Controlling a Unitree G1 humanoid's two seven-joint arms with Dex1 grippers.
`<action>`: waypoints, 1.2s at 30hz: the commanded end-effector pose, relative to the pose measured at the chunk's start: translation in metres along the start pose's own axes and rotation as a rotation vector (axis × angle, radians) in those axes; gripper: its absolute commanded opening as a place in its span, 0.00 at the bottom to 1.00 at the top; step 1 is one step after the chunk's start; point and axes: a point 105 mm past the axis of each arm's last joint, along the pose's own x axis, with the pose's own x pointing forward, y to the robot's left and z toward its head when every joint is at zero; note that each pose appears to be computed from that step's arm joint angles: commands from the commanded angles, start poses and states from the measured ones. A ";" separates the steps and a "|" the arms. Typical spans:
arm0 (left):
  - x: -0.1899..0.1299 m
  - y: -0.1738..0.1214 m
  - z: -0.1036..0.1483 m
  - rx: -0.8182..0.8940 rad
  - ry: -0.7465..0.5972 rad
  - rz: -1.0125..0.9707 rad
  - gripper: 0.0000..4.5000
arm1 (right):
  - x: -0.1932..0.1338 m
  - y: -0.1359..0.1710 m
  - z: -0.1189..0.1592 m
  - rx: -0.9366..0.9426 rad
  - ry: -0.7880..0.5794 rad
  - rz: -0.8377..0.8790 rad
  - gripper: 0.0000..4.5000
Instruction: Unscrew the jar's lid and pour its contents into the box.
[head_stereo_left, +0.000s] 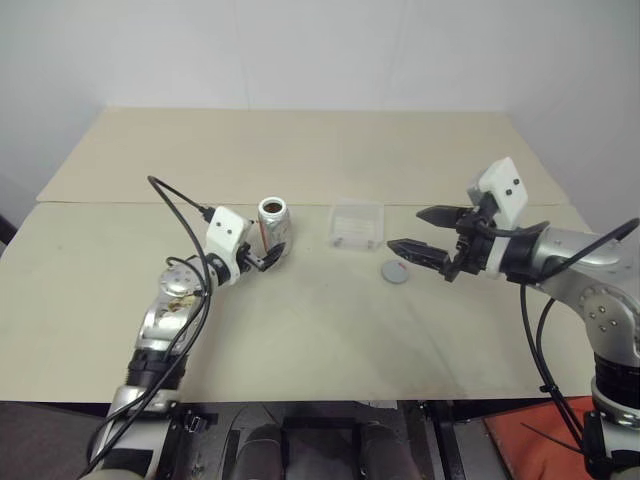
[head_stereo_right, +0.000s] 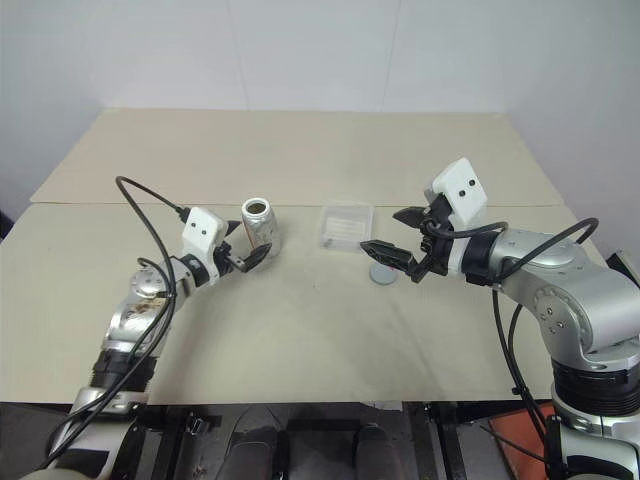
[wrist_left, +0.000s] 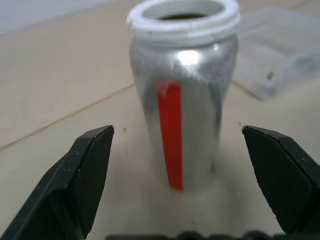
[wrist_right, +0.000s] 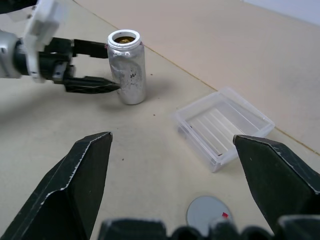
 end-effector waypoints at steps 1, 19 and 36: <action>-0.027 -0.007 0.019 0.034 -0.024 -0.094 0.99 | -0.006 0.003 0.009 -0.042 -0.022 -0.001 1.00; -0.115 -0.027 0.073 0.134 -0.162 -0.526 0.99 | -0.023 0.026 -0.006 -0.127 -0.015 0.183 1.00; -0.117 -0.028 0.070 0.104 -0.149 -0.541 0.99 | -0.033 0.023 -0.009 -0.158 -0.025 0.158 1.00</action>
